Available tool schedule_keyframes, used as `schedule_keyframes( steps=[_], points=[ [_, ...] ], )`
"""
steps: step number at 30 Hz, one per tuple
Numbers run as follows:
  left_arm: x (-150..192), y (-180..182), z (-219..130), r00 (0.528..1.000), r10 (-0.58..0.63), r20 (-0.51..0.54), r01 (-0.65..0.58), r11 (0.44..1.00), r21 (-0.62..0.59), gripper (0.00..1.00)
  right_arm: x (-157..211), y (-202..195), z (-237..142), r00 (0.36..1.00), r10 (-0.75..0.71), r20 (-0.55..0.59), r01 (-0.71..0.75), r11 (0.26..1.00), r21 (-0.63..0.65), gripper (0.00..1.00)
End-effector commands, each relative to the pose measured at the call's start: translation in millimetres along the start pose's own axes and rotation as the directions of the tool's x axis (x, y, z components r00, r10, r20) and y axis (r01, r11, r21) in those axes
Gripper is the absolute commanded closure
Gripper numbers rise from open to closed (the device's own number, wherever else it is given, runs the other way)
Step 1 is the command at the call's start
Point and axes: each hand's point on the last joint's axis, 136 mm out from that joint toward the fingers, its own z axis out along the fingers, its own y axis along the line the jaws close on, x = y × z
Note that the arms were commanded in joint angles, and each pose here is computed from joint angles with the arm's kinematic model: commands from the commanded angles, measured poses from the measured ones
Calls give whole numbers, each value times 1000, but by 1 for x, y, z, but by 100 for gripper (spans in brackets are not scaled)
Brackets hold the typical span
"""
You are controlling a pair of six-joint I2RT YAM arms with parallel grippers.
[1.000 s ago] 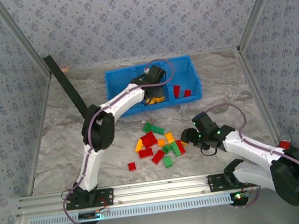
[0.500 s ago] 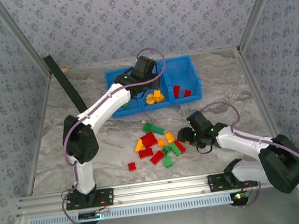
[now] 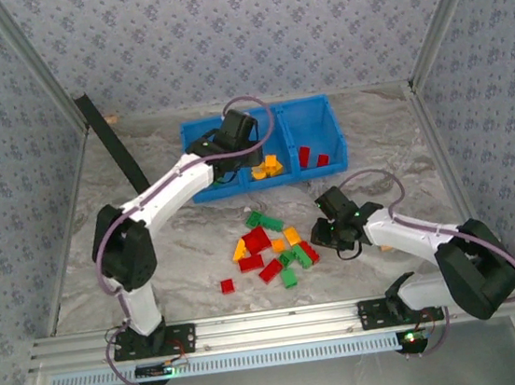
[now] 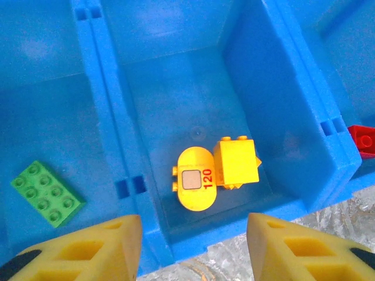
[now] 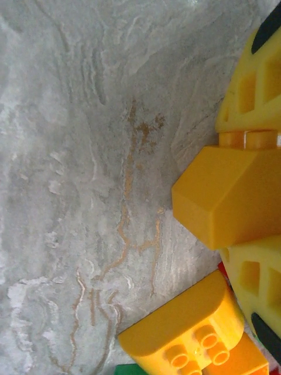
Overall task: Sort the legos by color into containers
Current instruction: Pick up the lego from the bottom-center of the table, then place the lego in the container.
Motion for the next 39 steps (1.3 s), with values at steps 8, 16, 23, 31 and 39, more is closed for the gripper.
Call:
schedule_keyframes(
  steps=[8,16,23,31,39],
  points=[
    [59,16,-81,994,29,-108,-26,999,28,49,-37,19,-53,972,-233,38,231,971,61,72],
    [162,-8,-104,949,-73,-307,99,993,69,48,-128,97,-114,847,-480,228,477,876,73,72],
    [212,-43,-107,930,-157,-331,201,974,102,47,-203,176,-103,688,-643,335,648,753,114,72],
    [255,-98,-111,917,-109,-384,162,981,108,45,-246,198,-39,644,-729,232,714,681,159,72],
    [290,-115,-103,888,-104,-448,123,992,13,42,-256,180,16,664,-733,146,715,680,163,68]
  ],
)
